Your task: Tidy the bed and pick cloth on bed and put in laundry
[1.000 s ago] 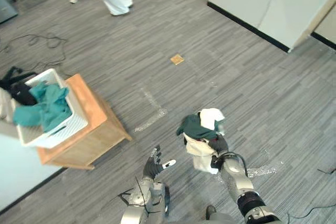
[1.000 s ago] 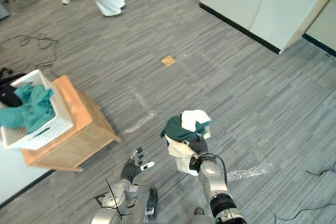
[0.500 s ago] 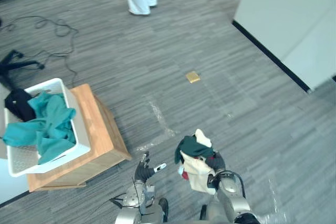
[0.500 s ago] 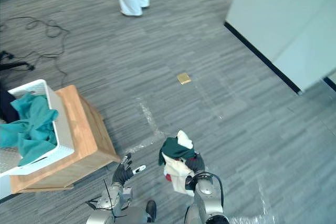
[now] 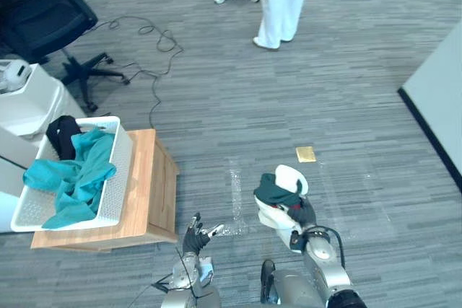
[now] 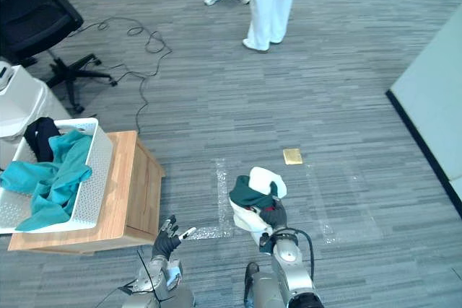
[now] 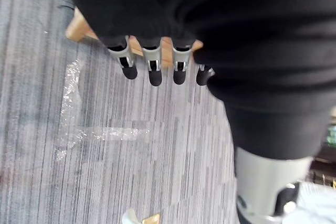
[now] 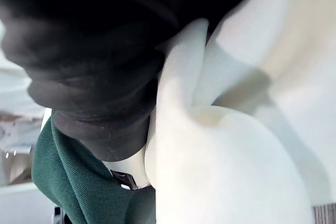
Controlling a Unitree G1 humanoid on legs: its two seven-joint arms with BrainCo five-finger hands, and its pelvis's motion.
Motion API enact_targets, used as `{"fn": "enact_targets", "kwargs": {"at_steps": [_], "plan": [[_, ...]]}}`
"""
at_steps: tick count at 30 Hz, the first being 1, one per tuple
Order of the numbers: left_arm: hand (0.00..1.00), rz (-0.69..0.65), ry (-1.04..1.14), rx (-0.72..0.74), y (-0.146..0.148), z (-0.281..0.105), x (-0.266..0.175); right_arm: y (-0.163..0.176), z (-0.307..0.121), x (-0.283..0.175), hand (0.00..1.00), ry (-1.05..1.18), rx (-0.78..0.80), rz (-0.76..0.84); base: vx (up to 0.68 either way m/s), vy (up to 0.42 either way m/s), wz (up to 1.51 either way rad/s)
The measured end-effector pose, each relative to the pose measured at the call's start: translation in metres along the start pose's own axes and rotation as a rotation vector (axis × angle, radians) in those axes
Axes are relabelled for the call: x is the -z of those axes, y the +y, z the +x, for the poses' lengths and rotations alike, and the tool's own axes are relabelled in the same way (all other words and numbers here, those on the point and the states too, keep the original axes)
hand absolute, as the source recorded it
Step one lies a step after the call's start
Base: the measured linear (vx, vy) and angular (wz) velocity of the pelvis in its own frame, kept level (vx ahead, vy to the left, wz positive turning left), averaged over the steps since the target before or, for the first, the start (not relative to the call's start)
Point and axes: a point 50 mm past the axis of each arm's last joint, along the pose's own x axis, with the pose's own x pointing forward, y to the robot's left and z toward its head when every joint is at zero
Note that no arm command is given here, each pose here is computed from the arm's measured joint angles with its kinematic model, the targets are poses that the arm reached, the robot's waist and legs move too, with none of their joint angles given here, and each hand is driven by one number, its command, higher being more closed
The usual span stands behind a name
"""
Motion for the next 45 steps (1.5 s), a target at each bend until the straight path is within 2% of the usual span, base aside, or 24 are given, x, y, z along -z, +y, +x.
{"fn": "enact_targets", "kwargs": {"at_steps": [2, 6, 12, 18, 20, 24, 32, 37, 40, 45], "plan": [[0.00, -0.012, -0.013, -0.001, 0.001, -0.003, -0.001, -0.004, -0.005, 0.004, 1.00, 0.003, 0.000, 0.012, 0.43, 0.007, 1.22], [0.00, -0.004, -0.016, 0.019, -0.007, -0.002, -0.002, -0.024, -0.041, 0.045, 1.00, 0.150, 0.019, -0.106, 0.51, 0.056, 1.96], [0.00, 0.059, 0.014, 0.000, 0.004, -0.006, 0.005, -0.031, -0.040, 0.045, 1.00, 0.160, 0.062, -0.109, 0.59, -0.020, 1.66], [0.00, 0.085, -0.006, -0.050, 0.019, -0.004, 0.001, -0.034, -0.037, 0.025, 1.00, 0.067, 0.089, 0.003, 0.50, -0.263, 1.50], [0.00, 0.107, 0.009, -0.092, 0.034, -0.004, 0.003, -0.036, -0.041, 0.029, 1.00, 0.078, 0.120, 0.058, 0.48, -0.450, 1.30], [0.00, 0.062, -0.046, -0.088, 0.024, -0.004, -0.007, -0.059, -0.046, 0.022, 1.00, 0.043, 0.239, 0.119, 0.26, -0.240, 0.81], [0.00, 0.013, -0.053, -0.104, 0.018, -0.008, -0.006, -0.052, -0.060, -0.023, 1.00, -0.165, 0.223, 0.134, 0.04, -0.208, 0.56], [0.00, -0.014, -0.071, -0.119, 0.024, -0.019, -0.005, -0.050, -0.066, -0.081, 1.00, -0.426, 0.194, 0.123, 0.04, -0.070, 0.59], [0.00, -0.005, -0.047, -0.083, 0.022, -0.024, 0.003, -0.051, -0.057, -0.109, 1.00, -0.548, 0.172, 0.069, 0.09, 0.058, 0.05], [0.00, 0.034, -0.055, 0.056, 0.002, -0.022, 0.001, -0.066, -0.047, -0.147, 1.00, -0.691, 0.213, -0.023, 0.05, 0.148, 0.14]]}}
